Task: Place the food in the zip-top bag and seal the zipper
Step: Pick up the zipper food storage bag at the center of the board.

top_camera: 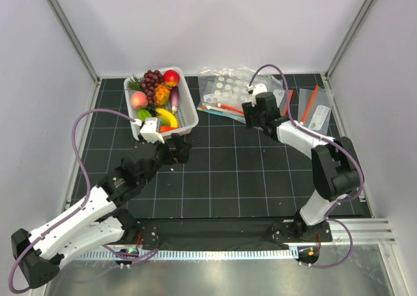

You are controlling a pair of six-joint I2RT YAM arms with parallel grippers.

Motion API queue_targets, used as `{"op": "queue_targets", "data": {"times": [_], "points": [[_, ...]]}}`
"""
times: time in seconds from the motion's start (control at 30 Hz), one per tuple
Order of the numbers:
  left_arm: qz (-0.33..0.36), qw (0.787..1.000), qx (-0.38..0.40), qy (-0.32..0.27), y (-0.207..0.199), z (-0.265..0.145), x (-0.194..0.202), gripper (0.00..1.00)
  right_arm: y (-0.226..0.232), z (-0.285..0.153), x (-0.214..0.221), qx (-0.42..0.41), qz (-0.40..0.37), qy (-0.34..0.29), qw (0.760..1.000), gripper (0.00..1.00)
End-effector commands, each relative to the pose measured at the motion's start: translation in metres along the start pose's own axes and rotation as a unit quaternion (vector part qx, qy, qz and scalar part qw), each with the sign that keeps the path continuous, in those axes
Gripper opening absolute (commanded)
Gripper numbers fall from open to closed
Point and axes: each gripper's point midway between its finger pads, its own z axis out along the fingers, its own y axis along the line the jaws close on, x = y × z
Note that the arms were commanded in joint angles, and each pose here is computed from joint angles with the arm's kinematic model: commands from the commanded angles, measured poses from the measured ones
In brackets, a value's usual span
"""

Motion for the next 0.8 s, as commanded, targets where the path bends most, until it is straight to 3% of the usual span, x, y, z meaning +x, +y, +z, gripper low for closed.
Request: {"op": "queue_targets", "data": {"times": [0.0,0.2,0.33,0.43,0.77], "points": [[-0.018,0.999,0.013,-0.041,-0.008,-0.011,-0.029,1.00,-0.021,0.012,-0.043,0.026,-0.086,-0.051,0.995,0.70],[-0.015,0.999,0.011,-0.038,-0.009,-0.009,-0.030,1.00,-0.018,0.047,-0.029,0.033,-0.155,-0.013,0.987,0.69],[-0.016,0.999,0.008,-0.039,-0.007,-0.010,-0.030,1.00,-0.019,0.062,-0.029,0.047,-0.174,0.005,0.984,0.56],[-0.017,0.999,0.011,-0.039,-0.008,-0.011,-0.030,1.00,-0.021,0.070,-0.036,0.053,-0.185,0.006,0.981,0.52],[-0.016,0.999,0.013,-0.034,-0.009,-0.010,-0.028,1.00,-0.007,0.077,-0.019,0.023,-0.207,0.026,0.978,0.51]]}}
